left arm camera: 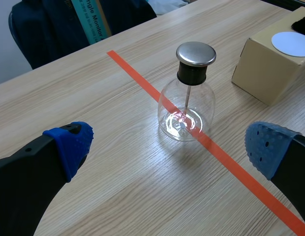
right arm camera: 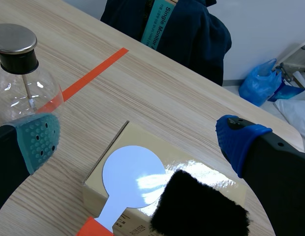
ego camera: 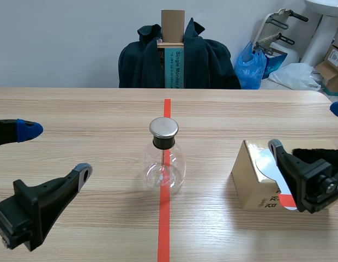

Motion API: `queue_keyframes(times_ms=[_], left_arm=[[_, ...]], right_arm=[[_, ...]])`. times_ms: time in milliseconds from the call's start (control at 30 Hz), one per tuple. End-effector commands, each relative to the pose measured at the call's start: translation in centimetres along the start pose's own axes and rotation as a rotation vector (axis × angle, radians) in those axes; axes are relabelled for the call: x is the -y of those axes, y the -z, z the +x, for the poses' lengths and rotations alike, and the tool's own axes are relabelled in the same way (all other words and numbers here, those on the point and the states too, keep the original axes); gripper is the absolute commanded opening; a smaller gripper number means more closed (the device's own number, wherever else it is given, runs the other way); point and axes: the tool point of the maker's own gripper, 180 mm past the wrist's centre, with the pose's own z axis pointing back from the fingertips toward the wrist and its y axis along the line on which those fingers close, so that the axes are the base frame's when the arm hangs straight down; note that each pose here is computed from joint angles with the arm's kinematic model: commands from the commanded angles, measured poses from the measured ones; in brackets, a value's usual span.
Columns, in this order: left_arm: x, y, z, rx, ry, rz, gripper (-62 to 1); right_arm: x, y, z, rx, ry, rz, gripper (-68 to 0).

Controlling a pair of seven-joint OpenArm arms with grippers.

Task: Do the electroscope experiment.
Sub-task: 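Pick up the white charging plate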

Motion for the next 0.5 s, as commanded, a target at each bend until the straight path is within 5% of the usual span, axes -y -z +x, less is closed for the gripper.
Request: queue_keyframes(times_ms=[0, 467], left_arm=[[0.32, 0.13, 0.83, 0.034, -0.006, -0.007, 1.4], [0.32, 0.13, 0.82, 0.033, -0.006, -0.007, 1.4]], right_arm=[[0.64, 0.11, 0.90, 0.033, -0.007, -0.018, 0.4], [0.63, 0.10, 1.21, 0.051, -0.008, -0.017, 0.4]])
